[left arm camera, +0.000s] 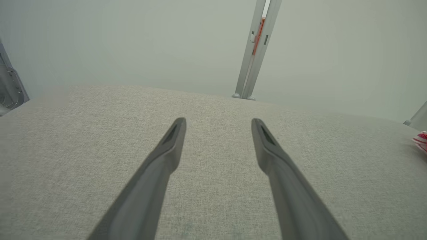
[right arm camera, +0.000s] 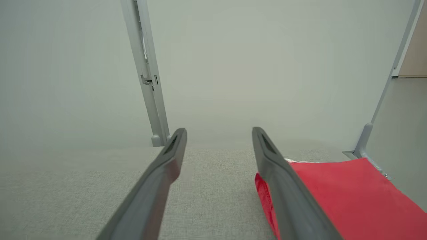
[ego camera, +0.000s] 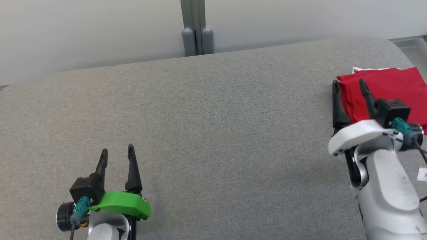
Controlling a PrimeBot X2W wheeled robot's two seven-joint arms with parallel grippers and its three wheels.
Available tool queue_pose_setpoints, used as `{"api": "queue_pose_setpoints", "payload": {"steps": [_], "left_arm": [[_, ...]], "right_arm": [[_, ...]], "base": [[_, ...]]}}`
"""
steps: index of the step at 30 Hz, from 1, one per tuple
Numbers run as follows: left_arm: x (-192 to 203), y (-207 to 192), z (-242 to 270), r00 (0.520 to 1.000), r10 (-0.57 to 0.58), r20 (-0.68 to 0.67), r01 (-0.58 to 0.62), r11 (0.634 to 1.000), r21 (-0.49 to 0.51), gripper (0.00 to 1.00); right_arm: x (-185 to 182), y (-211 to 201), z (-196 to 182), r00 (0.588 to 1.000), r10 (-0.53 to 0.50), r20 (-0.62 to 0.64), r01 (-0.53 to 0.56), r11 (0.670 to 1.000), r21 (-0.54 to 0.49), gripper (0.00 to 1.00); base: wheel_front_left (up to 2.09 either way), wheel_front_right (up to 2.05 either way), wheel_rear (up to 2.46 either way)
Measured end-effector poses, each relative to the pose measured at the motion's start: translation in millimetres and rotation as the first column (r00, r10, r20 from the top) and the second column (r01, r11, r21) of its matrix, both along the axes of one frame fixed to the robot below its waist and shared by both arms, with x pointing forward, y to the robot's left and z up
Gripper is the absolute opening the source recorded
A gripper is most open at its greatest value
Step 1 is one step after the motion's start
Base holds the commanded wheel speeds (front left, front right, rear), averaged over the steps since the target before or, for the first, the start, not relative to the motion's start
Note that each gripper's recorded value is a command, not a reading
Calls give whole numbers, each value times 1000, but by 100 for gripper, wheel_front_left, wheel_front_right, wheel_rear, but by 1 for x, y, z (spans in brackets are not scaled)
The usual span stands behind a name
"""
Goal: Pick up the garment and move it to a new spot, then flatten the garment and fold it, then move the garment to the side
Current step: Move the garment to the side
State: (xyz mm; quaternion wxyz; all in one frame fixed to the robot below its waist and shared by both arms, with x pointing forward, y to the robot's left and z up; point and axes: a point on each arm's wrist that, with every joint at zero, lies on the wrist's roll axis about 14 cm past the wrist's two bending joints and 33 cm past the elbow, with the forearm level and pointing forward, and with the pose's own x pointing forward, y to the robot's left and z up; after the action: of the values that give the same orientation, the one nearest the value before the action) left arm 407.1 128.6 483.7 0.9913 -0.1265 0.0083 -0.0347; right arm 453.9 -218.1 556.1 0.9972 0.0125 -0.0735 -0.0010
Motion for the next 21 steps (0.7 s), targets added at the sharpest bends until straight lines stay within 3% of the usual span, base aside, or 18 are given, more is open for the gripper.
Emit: {"api": "queue_pose_setpoints", "payload": {"steps": [8,21], "left_arm": [[-24,21,-13,997,63,-37,-61,997,49,100],[-49,35,-17,992,117,-51,-114,992,51,100]], "right_arm": [[-34,39,-32,996,74,-41,-72,996,54,100],[-66,81,-48,979,194,-56,-181,966,182,100]], "base": [[0,0,0],[0,0,0]]}}
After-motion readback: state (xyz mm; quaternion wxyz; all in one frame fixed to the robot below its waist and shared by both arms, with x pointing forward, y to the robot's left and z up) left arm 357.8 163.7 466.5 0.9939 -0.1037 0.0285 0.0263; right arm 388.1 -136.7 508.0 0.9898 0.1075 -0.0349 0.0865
